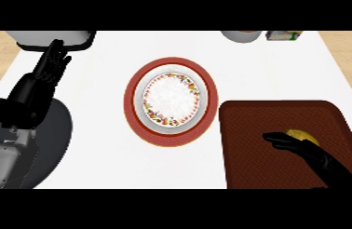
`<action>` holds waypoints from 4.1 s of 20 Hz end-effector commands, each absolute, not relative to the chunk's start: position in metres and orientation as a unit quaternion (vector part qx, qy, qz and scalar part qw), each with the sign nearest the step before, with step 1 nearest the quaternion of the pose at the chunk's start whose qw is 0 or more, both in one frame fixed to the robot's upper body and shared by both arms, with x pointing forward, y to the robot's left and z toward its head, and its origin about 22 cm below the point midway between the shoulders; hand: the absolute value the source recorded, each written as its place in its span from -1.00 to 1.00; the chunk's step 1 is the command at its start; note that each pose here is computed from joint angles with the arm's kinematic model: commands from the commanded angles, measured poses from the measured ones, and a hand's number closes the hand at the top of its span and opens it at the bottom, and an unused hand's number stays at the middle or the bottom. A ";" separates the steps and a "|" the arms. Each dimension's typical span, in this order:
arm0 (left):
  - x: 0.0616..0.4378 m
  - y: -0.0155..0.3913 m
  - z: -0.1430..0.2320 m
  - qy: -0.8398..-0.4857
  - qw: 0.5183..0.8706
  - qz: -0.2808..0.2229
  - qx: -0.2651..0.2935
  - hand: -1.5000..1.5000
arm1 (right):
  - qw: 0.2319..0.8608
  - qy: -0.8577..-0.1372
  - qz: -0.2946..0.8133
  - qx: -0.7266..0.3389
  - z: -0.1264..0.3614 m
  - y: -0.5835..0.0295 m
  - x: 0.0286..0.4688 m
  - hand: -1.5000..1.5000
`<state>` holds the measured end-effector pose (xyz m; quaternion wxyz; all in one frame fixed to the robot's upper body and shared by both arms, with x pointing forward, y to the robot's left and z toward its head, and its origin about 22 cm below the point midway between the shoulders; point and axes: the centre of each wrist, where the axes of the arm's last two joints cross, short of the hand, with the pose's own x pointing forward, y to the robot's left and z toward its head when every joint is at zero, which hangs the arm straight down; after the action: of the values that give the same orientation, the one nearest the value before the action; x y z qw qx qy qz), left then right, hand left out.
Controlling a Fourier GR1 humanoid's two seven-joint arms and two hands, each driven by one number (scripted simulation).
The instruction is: Pick the lemon from the tray and place it in the plate
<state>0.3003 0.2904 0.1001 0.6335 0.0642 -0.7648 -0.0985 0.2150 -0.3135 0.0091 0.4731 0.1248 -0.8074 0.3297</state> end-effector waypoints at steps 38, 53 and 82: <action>0.292 0.293 0.106 -0.768 0.629 -0.108 0.061 0.00 | 0.528 -0.400 0.705 -0.254 0.075 -0.355 0.262 -1.00; 0.291 0.278 0.109 -0.762 0.636 -0.099 0.066 0.00 | 0.527 -0.360 0.723 -0.264 0.005 -0.354 0.272 -1.00; 0.303 0.296 0.101 -0.765 0.633 -0.098 0.071 0.00 | 0.505 -0.642 0.446 -0.367 0.100 -0.340 0.308 1.00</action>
<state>0.2998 0.2865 0.0992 0.6359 0.0660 -0.7627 -0.0983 0.3067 -0.3732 0.0797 0.5318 -0.4164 -0.5750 0.4618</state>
